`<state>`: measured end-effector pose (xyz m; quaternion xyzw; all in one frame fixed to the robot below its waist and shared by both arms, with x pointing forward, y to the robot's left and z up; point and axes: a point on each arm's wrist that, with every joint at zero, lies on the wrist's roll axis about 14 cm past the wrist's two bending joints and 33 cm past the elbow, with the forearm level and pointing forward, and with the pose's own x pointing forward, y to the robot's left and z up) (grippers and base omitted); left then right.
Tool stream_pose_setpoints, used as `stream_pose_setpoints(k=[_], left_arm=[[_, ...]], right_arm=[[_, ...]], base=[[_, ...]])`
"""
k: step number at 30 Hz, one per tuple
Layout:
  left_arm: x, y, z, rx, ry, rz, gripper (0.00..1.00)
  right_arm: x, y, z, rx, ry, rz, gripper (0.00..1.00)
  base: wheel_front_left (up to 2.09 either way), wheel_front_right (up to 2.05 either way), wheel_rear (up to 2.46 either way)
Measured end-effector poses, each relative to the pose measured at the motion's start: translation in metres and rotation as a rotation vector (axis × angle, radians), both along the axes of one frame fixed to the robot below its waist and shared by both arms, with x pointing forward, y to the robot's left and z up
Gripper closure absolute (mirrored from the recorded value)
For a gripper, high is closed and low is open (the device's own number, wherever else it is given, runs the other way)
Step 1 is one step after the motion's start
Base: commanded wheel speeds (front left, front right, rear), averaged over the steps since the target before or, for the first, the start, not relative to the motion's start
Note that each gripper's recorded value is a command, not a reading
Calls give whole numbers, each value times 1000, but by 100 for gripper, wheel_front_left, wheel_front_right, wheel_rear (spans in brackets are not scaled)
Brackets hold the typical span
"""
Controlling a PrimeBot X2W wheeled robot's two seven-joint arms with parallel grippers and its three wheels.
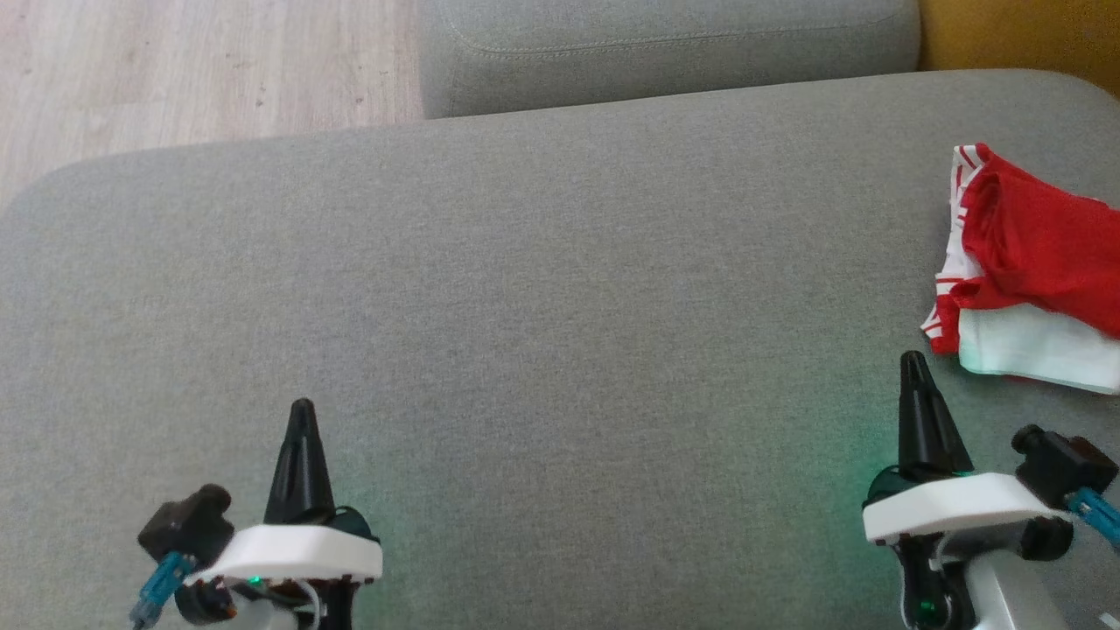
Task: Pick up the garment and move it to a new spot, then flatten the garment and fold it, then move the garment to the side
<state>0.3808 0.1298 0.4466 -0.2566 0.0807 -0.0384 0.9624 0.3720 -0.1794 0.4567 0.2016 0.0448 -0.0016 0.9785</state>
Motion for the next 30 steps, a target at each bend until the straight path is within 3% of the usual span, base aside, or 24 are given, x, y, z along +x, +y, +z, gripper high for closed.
stream_pose_setpoints(k=[30], left_arm=[[0, 20, 4, -276, 51, 95, 100]], right_arm=[[1, -11, 1, 321, 27, -81, 100]], base=[[0, 0, 0]])
